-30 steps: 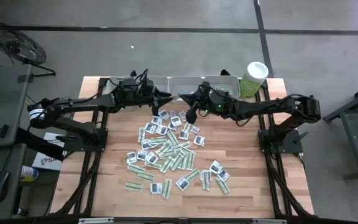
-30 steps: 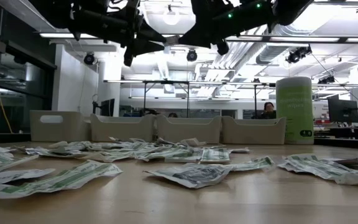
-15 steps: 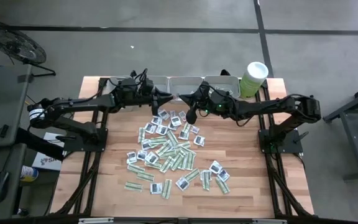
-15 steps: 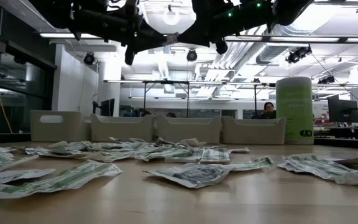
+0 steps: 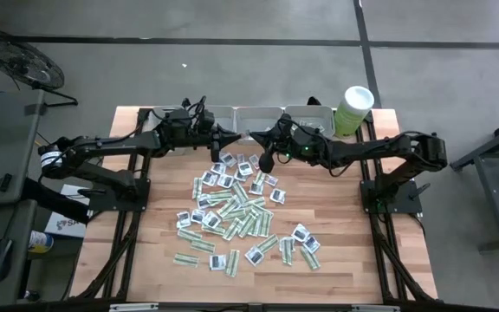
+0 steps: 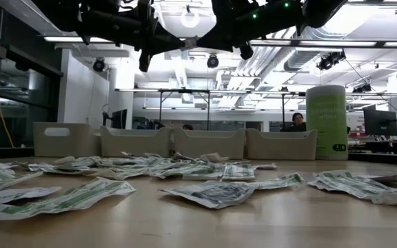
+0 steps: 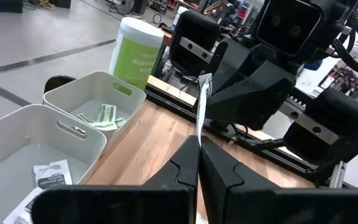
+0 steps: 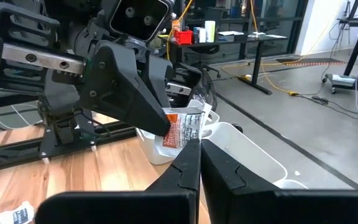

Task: Pick & Place First Aid Supplies
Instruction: Put the orange ointment pack into the middle left gray bin

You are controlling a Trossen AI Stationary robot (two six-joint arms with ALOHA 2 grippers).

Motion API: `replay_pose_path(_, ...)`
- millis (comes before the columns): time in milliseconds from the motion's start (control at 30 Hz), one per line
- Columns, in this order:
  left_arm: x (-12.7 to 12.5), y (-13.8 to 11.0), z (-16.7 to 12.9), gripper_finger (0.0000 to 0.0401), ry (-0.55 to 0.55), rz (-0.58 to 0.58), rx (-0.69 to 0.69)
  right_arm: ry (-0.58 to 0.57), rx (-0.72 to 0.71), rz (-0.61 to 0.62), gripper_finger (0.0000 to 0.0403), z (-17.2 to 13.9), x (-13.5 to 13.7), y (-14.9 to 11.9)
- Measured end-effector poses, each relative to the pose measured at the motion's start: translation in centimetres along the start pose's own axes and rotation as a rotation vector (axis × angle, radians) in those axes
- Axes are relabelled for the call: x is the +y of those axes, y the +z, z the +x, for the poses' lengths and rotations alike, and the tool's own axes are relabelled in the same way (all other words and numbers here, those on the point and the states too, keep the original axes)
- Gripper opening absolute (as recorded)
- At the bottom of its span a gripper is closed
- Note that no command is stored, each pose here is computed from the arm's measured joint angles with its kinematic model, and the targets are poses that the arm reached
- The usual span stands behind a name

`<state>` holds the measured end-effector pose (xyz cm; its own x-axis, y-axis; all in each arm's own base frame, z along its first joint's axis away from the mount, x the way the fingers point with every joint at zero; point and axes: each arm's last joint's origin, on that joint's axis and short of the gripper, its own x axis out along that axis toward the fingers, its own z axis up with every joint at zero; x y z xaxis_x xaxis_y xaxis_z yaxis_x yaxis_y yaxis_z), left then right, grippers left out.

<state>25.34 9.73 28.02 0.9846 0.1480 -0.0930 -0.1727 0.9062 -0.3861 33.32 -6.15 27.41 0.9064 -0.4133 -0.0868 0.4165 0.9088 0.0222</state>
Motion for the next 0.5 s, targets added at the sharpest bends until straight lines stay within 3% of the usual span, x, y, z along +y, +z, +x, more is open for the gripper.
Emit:
replay_pose_path(133,0.01,-0.03,0.00,0.0001,0.002,-0.001,0.003,-0.013,-0.001,0.009,0.0020,0.01,-0.07,0.00)
replay_pose_path(333,0.14,-0.02,-0.04,0.0001,0.045,0.010,-0.007,-0.090,-0.007,0.096,0.0097,0.03,-0.43,0.01)
replay_pose_path(500,0.78,-0.53,-0.53,0.0001,0.245,0.007,0.023,-0.166,0.033,0.142,0.0154,0.00,-0.68,-0.50)
